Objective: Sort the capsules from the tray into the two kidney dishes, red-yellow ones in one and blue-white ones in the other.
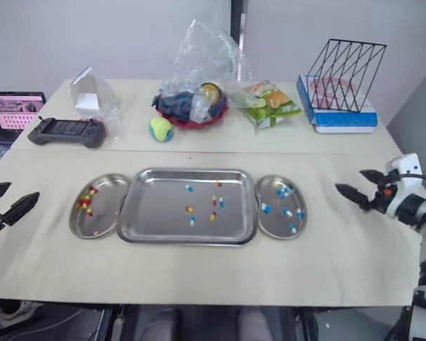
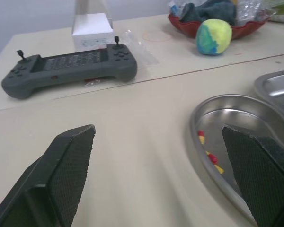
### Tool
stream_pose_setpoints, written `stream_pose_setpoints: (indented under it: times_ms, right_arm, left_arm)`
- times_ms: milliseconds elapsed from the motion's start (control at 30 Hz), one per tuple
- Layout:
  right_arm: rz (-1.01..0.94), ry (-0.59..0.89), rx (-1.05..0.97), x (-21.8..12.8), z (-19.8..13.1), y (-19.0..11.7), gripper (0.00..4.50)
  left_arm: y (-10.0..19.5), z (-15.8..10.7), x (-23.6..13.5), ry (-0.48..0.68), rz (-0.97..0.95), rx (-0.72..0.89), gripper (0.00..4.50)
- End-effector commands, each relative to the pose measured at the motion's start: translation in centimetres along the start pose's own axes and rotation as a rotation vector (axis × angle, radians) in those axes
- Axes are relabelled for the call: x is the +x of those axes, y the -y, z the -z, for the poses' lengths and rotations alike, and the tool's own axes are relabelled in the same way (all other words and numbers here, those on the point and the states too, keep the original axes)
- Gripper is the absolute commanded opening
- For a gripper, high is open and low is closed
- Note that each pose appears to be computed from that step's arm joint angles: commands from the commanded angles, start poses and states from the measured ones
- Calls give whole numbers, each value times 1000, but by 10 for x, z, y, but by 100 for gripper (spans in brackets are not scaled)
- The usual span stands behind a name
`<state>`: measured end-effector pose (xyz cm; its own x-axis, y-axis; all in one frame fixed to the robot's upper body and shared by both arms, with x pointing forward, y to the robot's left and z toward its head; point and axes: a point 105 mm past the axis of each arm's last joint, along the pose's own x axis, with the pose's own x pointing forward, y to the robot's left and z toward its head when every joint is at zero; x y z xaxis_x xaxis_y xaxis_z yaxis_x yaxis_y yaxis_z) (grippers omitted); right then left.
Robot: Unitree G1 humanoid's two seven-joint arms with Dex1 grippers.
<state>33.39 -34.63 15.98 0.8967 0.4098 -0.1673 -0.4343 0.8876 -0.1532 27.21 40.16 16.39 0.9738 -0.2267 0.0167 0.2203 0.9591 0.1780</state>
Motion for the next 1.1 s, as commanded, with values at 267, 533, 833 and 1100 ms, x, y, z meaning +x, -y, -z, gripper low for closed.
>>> stream_pose_setpoints:
  times_ms: [267,533,833,1100]
  right_arm:
    - [81,77,-30,-13,-4,15,447]
    - [44,66,-14,-11,-4,11,447]
    - [-3,60,-14,-9,-11,6,447]
    - [-101,71,-24,-3,-26,-10,447]
  left_arm:
    - [-11,-4,-2,-10,-34,40,450]
    - [-8,-5,-3,-10,-2,-25,450]
    - [2,-6,-5,-8,69,-62,450]
    - [14,-14,-7,14,142,-113,450]
